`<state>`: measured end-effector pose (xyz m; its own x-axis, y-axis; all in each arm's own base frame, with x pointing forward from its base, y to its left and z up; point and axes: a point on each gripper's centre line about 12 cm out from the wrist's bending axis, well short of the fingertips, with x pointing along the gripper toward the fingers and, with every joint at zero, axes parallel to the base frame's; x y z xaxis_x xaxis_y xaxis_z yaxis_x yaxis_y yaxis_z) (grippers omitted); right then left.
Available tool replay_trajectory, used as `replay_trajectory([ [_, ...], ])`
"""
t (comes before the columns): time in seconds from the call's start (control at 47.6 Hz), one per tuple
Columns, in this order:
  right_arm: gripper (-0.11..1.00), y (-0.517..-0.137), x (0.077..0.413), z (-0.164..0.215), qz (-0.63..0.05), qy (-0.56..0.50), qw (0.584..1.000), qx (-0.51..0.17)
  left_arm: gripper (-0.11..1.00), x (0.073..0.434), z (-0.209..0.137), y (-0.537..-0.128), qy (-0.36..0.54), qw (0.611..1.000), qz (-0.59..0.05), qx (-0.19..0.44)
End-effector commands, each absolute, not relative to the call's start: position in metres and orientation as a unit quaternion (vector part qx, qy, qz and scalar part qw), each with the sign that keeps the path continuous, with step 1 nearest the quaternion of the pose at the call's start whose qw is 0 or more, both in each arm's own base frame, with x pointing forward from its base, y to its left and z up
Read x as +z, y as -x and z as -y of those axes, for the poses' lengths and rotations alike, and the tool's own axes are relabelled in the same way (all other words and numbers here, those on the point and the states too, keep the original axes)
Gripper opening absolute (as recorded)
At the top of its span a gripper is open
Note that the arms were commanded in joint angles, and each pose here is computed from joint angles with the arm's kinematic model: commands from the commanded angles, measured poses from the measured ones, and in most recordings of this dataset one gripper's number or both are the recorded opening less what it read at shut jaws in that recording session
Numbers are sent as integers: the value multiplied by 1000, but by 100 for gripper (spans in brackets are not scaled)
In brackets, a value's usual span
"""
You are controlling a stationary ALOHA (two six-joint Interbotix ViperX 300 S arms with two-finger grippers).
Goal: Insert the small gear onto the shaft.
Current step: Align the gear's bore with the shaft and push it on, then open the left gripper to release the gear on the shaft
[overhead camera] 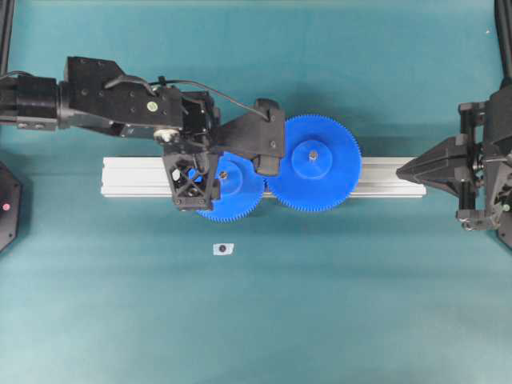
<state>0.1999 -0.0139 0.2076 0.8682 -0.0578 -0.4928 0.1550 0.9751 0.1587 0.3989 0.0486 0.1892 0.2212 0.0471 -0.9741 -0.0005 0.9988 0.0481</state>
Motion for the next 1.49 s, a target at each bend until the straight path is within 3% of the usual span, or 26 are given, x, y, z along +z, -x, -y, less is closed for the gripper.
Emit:
replay_trajectory([
  [0.0, 2, -202, 212, 14, -244, -102, 963, -57, 85, 206, -50, -404, -22, 796, -605, 17],
  [0.609, 2, -202, 210, 14, -246, -102, 962, -56, 85, 216, -49, -408, -22, 803, -595, 19],
  [1.471, 2, -202, 211, 14, -244, -102, 963, -56, 85, 275, -41, -402, -29, 830, -557, 17],
])
